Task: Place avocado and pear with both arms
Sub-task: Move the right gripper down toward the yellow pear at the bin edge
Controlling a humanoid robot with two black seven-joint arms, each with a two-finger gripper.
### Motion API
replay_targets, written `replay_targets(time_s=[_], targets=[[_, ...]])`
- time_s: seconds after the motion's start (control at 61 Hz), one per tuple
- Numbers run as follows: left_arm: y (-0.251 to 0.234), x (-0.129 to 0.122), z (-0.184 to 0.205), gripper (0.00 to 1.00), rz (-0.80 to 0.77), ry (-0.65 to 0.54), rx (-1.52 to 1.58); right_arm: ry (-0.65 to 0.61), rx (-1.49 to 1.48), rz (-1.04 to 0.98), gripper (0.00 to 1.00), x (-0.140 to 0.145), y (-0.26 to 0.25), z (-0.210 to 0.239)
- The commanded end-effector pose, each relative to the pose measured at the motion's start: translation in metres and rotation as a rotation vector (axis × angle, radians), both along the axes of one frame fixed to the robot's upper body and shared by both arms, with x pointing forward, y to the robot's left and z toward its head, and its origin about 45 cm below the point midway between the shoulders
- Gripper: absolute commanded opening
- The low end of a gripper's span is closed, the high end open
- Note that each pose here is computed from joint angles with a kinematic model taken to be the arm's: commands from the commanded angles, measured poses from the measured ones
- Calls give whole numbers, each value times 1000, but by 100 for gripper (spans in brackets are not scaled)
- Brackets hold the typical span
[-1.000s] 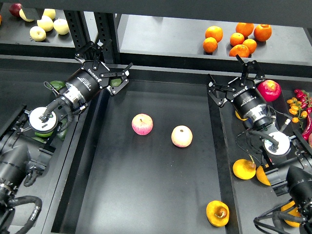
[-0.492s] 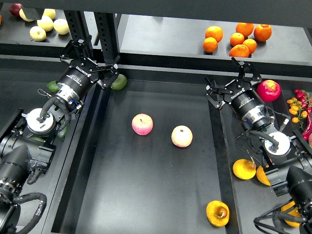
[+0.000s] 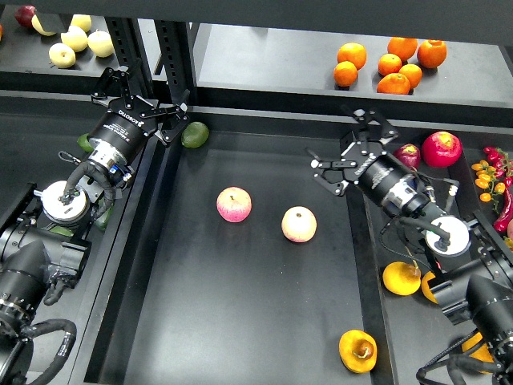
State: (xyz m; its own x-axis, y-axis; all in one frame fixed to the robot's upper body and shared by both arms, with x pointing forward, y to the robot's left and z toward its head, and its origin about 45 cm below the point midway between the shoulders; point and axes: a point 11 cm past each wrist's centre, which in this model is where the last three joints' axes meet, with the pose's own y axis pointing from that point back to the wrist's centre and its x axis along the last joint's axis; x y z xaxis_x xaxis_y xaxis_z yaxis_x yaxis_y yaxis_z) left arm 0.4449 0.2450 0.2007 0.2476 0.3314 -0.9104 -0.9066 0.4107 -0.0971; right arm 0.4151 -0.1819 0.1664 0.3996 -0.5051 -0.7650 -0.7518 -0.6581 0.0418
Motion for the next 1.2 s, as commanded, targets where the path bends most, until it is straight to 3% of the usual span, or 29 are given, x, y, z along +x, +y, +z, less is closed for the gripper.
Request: replay_targets(time_s=[0.0,0.656,1.18], targets=[[-1,-1,-1,100,-3,2,3,-8,-49,92,100,-7,17,2],[0,0,-1,100,2,2,1,-17,-682,396,100,-45,-85,11],[3,0,-2,100,10,6,-3,192,-1019,541,100,-93,-168,-11]])
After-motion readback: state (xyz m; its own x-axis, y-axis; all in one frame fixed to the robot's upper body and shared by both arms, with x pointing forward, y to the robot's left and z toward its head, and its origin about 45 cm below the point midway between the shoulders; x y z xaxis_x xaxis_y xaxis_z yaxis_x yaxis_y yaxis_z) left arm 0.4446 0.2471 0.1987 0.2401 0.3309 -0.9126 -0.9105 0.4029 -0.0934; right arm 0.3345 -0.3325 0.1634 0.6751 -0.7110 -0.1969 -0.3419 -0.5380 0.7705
